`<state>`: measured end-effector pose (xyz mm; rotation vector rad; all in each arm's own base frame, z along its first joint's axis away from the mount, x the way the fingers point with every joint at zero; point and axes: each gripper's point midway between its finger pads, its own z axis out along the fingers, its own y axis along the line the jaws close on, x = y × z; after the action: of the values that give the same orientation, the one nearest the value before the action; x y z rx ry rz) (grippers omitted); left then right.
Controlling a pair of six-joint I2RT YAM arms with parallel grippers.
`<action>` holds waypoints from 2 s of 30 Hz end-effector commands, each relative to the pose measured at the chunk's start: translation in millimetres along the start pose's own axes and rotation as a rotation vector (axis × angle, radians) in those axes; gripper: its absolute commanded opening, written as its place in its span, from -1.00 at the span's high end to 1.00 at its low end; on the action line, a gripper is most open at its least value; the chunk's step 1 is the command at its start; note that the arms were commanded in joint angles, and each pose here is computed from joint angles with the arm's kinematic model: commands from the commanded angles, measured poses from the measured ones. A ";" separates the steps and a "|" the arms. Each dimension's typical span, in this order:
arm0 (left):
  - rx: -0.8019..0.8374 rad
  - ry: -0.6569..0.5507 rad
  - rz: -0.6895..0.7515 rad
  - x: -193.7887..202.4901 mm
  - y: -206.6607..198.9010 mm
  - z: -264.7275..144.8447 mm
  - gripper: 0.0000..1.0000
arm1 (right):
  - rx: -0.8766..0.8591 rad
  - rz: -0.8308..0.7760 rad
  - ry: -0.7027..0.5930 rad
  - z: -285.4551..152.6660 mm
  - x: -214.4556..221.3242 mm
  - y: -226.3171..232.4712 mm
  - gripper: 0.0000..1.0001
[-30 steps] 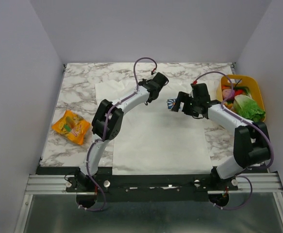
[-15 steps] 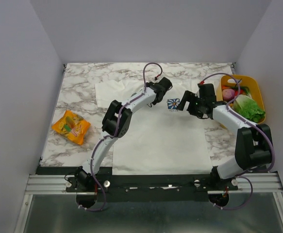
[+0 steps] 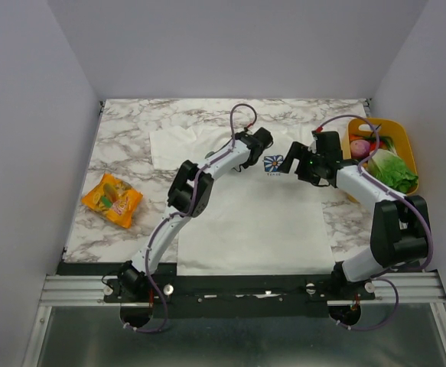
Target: Pin the brooch onto the clothing
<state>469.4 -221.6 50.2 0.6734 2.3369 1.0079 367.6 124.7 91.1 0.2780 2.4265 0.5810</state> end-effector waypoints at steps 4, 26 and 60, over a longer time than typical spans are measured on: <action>0.001 0.043 0.039 10.5 -19.4 3.8 1.00 | -0.048 -0.006 0.024 3.6 6.8 3.6 -0.99; 0.281 -0.149 -0.161 -40.3 -45.1 -38.5 1.00 | -0.098 0.013 0.010 -4.1 4.3 4.2 -0.99; 0.802 -0.533 -0.655 -49.2 22.3 -107.7 1.00 | -0.326 -0.042 0.056 26.4 -19.7 80.3 -0.86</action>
<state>443.5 -270.2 114.0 0.3354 2.2539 -0.1751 393.2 175.8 107.6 0.1338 2.3694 0.8996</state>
